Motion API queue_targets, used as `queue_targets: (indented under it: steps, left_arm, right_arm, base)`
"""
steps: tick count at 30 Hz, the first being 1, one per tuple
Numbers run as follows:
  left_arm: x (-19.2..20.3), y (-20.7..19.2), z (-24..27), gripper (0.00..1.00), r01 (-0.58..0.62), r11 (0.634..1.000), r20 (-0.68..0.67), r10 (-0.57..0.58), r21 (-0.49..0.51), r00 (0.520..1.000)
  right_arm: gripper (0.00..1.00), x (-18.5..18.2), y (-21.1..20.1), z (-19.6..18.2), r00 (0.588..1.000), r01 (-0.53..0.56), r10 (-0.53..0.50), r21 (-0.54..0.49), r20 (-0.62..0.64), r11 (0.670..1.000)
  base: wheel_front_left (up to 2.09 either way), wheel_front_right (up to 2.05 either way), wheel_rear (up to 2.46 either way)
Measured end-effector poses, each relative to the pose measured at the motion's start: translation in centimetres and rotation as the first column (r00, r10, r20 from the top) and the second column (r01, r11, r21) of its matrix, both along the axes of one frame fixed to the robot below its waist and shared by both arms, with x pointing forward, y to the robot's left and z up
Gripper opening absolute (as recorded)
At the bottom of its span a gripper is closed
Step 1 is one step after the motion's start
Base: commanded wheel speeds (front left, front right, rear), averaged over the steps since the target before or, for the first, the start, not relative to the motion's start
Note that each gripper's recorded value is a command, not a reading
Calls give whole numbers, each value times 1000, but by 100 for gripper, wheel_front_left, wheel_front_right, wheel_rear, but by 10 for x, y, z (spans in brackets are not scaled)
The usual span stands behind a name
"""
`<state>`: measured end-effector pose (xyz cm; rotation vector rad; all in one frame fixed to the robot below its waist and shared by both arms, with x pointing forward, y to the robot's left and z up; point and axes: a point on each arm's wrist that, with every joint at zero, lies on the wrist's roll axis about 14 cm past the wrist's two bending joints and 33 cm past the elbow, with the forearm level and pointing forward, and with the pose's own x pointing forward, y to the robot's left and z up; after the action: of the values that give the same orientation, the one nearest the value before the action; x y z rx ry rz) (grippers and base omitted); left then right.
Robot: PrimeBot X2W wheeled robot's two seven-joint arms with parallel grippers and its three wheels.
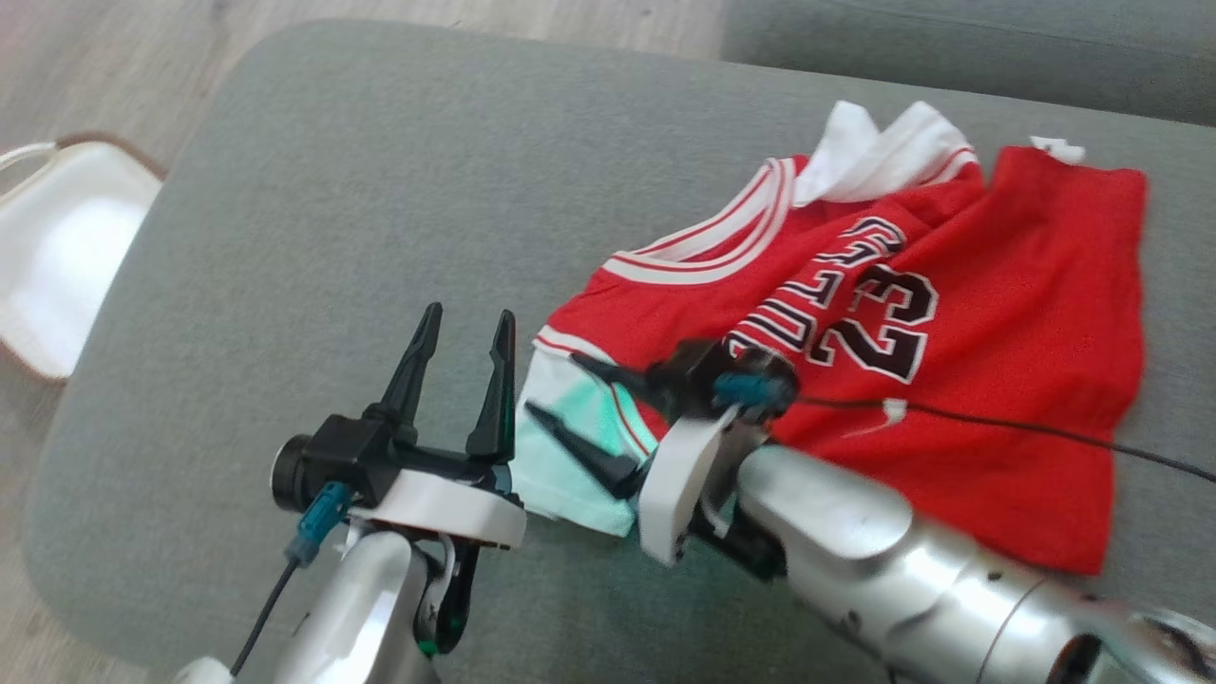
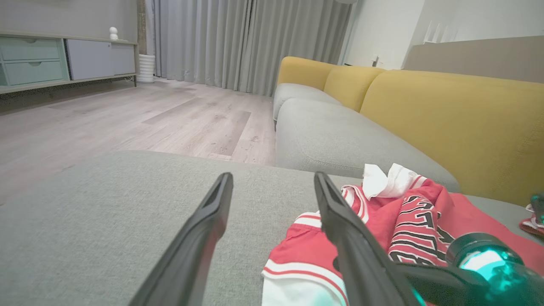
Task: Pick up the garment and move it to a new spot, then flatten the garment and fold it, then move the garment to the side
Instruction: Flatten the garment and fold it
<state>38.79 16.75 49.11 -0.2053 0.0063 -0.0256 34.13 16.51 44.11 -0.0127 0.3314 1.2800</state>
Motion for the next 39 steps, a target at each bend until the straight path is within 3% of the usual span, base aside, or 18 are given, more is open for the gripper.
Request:
queue_targets:
  steps: [5,8,11,14,15,16,18,20,23,28,34,39]
  left_arm:
    - [3,-8,2,100,22,1000,11,-22,3,1000]
    - [6,-14,4,100,40,999,18,-40,6,999]
    - [10,-20,10,100,58,998,38,-58,6,998]
    - [12,-28,13,100,80,997,50,-81,4,996]
    - [12,-31,12,100,90,996,48,-90,5,995]
    - [11,-36,10,100,106,994,44,-106,0,993]
    - [10,-40,9,100,115,993,41,-115,-3,993]
    - [11,-43,9,100,126,992,44,-126,1,991]
    - [13,-50,10,100,144,990,47,-144,-2,989]
    - [19,-60,8,100,176,984,45,-176,-9,983]
    - [31,-76,-3,100,254,967,17,-254,23,967]
    - [64,-89,0,100,350,932,-19,-350,94,937]
  right_arm:
    - [100,48,-33,17,985,168,-170,38,32,985]
    - [100,96,-77,35,938,332,-338,72,81,940]
    - [100,141,-139,63,844,502,-517,132,143,855]
    - [100,155,-198,67,740,633,-653,160,160,757]
    - [100,153,-214,61,711,668,-686,156,154,727]
    - [100,140,-243,43,657,730,-741,129,138,672]
    - [100,124,-268,25,598,787,-795,109,102,607]
    - [100,106,-284,10,548,828,-833,89,75,553]
    - [100,79,-293,-9,497,865,-867,62,35,499]
    - [100,55,-301,-18,436,898,-900,63,4,435]
    - [100,62,-311,3,402,907,-915,127,32,402]
    - [100,68,-319,7,380,914,-924,135,42,382]
  base:
    - [0,0,0]
    - [0,0,0]
    - [0,0,0]
    - [0,0,0]
    - [0,0,0]
    - [0,0,0]
    - [0,0,0]
    - [0,0,0]
    - [0,0,0]
    - [0,0,0]
    - [0,0,0]
    - [0,0,0]
